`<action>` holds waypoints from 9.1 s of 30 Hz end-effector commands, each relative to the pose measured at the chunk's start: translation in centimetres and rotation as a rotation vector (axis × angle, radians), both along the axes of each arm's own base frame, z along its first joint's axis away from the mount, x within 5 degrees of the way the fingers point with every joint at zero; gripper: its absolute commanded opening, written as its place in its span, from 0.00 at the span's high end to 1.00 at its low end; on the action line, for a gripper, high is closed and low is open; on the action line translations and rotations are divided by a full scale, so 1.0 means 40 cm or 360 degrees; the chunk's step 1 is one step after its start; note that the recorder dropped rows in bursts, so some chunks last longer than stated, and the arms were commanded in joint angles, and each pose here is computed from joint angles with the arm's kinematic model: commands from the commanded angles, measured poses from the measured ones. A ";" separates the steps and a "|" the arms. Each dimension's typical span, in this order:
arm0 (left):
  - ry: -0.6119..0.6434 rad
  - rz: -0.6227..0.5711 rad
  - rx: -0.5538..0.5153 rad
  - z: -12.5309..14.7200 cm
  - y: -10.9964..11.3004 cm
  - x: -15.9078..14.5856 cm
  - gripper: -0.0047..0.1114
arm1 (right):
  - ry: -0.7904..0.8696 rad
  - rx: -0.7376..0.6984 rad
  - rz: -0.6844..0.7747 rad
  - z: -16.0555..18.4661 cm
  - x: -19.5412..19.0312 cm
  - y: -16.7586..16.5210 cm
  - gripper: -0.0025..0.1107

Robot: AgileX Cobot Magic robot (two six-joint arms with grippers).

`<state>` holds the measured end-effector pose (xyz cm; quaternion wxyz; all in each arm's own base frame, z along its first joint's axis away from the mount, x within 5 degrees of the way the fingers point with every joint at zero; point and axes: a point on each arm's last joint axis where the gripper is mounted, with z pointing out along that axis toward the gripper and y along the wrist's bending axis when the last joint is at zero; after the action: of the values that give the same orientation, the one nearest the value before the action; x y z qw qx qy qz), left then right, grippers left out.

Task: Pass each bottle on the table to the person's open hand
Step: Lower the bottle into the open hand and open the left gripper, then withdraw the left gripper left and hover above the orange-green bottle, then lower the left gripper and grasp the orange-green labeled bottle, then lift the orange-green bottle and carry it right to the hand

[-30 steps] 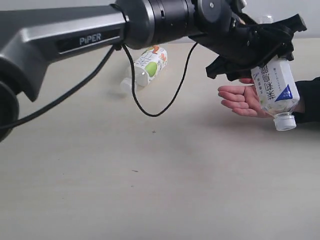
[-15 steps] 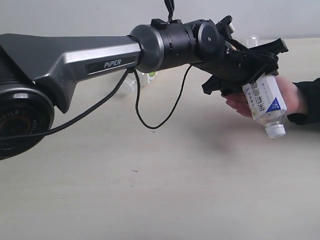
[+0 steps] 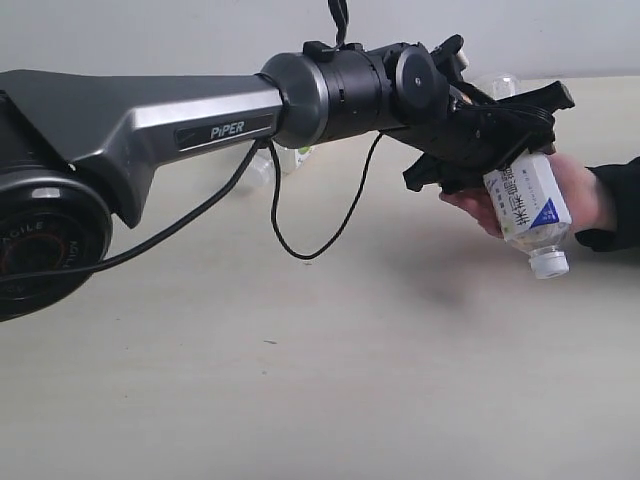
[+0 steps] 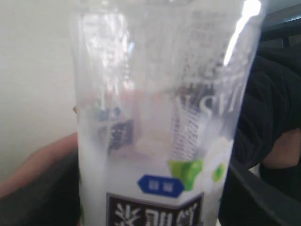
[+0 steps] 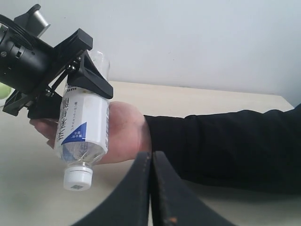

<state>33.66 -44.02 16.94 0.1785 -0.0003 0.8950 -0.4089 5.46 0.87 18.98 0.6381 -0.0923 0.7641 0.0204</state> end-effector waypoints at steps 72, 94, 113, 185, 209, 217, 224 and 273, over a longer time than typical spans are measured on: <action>-0.0602 -0.0738 0.0705 0.252 0.590 0.164 0.96 | -0.0010 -0.0003 -0.0003 -0.002 -0.001 0.000 0.97; -0.0481 -0.0849 0.0705 0.243 0.594 0.142 0.96 | -0.0010 -0.0003 -0.0003 -0.002 -0.001 0.000 0.97; -0.0735 -0.0814 0.0834 0.261 0.573 0.111 0.96 | -0.0010 -0.0003 -0.0003 -0.002 -0.001 0.000 0.97; -0.0869 -0.0593 0.1037 -0.009 0.454 0.349 0.31 | -0.0010 -0.0003 -0.0003 -0.002 -0.001 0.000 0.97; -0.0862 -0.0611 0.1058 -0.014 0.456 0.348 0.24 | -0.0010 -0.0003 -0.0003 -0.002 -0.001 0.000 0.97; -0.0787 -0.0647 0.1076 -0.075 0.455 0.349 0.24 | -0.0010 -0.0003 -0.0003 -0.002 -0.001 0.000 0.97; -0.0774 -0.0654 0.1092 -0.107 0.455 0.353 0.24 | -0.0010 -0.0003 -0.0003 -0.002 -0.001 0.000 0.97; -0.0554 -0.0796 0.1098 0.148 0.484 0.248 0.96 | -0.0010 -0.0003 -0.0003 -0.002 -0.001 0.000 0.97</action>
<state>44.37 -24.31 21.51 0.2122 0.3388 0.9098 -0.1118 5.46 0.87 18.98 0.6381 -0.0923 0.7641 0.0204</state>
